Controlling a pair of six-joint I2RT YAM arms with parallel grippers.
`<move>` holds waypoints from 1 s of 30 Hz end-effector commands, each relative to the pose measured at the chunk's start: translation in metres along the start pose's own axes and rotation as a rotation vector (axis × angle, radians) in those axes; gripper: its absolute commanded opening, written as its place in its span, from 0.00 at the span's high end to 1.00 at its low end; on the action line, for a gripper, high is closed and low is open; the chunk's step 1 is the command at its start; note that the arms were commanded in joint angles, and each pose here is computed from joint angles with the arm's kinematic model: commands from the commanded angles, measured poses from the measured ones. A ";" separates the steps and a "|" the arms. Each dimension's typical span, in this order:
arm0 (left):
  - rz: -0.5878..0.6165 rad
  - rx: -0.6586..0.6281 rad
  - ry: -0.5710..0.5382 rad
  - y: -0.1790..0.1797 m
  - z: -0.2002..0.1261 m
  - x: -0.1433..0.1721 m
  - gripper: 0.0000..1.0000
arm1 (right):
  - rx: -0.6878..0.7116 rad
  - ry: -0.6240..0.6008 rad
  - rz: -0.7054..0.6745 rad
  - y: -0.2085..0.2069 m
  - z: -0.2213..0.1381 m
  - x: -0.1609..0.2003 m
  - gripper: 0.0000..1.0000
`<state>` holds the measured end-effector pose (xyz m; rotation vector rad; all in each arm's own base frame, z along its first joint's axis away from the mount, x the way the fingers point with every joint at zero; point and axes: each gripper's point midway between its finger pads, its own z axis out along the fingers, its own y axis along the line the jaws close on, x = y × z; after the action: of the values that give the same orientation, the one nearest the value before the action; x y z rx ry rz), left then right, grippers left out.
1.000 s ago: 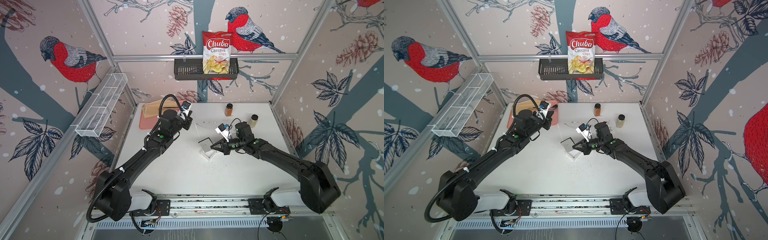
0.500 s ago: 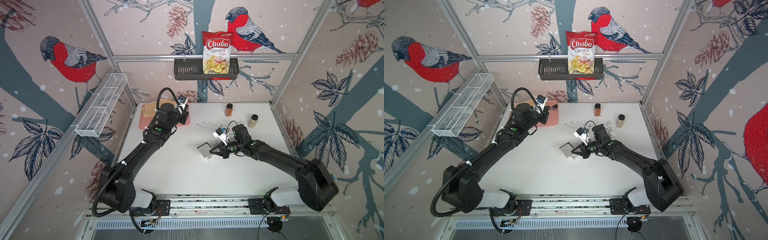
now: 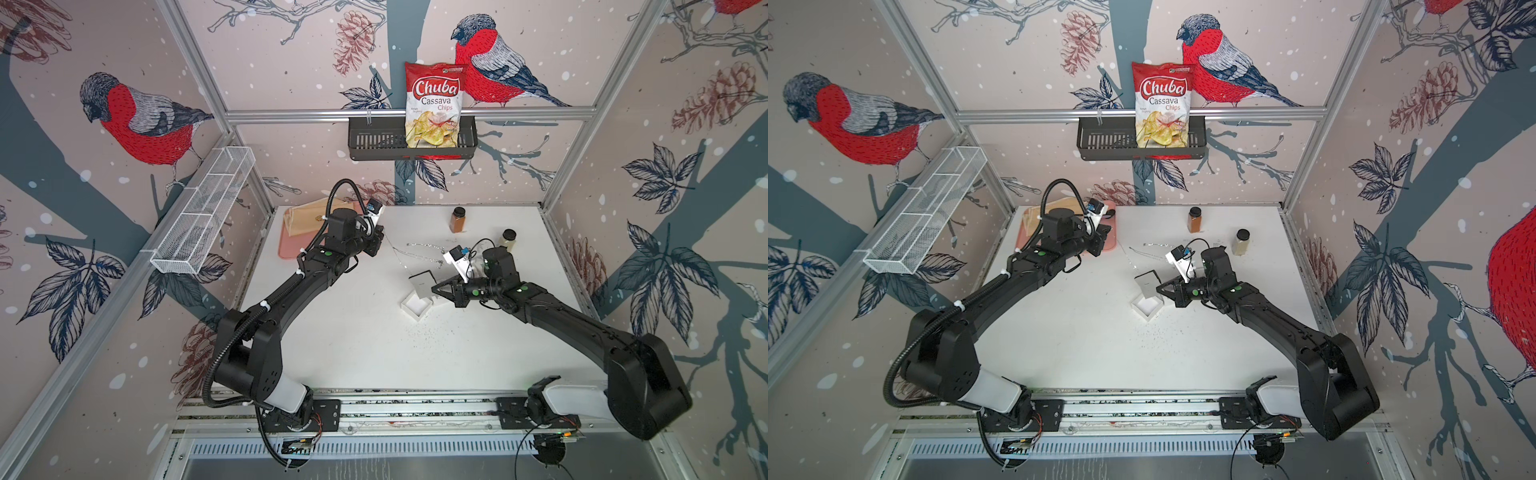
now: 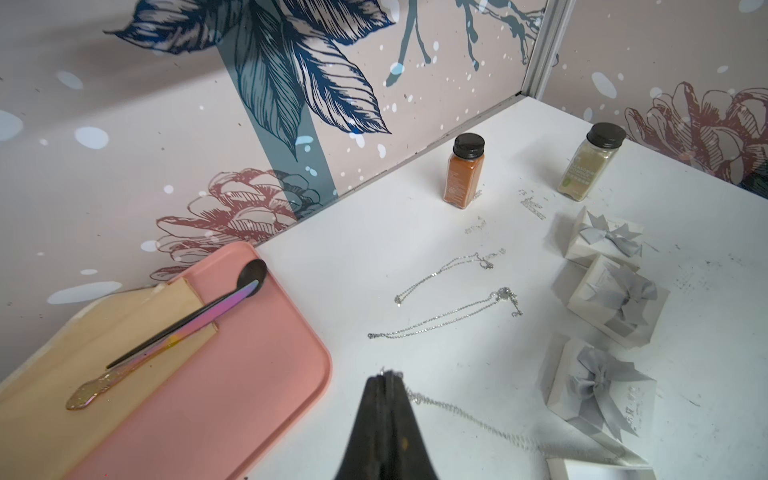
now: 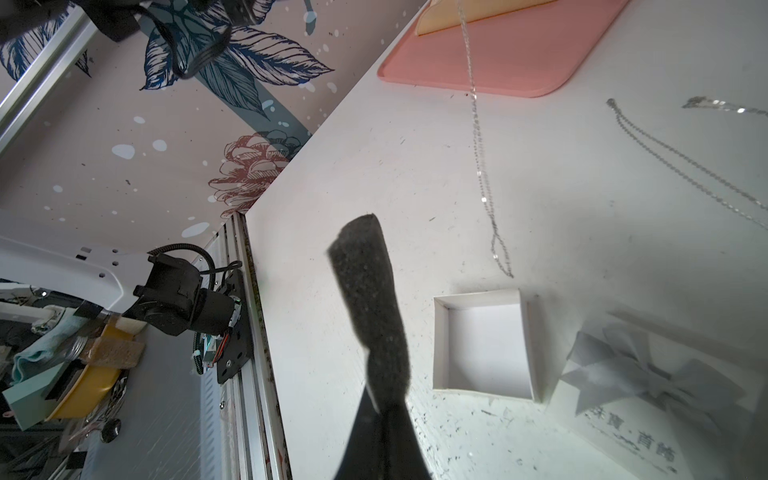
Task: Take the necklace out of the lift-off lid jewelry box
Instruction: Place the necklace at the center of the board.
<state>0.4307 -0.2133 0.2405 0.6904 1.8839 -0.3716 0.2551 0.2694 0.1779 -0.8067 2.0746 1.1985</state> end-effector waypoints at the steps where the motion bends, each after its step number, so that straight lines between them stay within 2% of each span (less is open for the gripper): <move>1: -0.051 0.054 0.005 -0.008 0.006 0.007 1.00 | 0.031 -0.059 -0.003 -0.006 -0.007 -0.014 0.99; 7: -0.090 0.074 0.061 -0.012 0.017 0.032 1.00 | 0.053 -0.083 0.014 -0.015 -0.011 -0.020 0.99; 15: -0.104 0.058 0.095 -0.008 0.025 0.048 1.00 | 0.061 -0.090 0.025 -0.020 -0.012 -0.023 0.99; 30: -0.131 0.115 0.091 -0.014 0.034 0.050 1.00 | 0.075 -0.094 0.032 -0.024 -0.014 -0.023 0.99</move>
<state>0.4274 -0.2251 0.1704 0.6729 2.0542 -0.5243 0.2809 0.2516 0.1805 -0.6737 2.0819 1.1527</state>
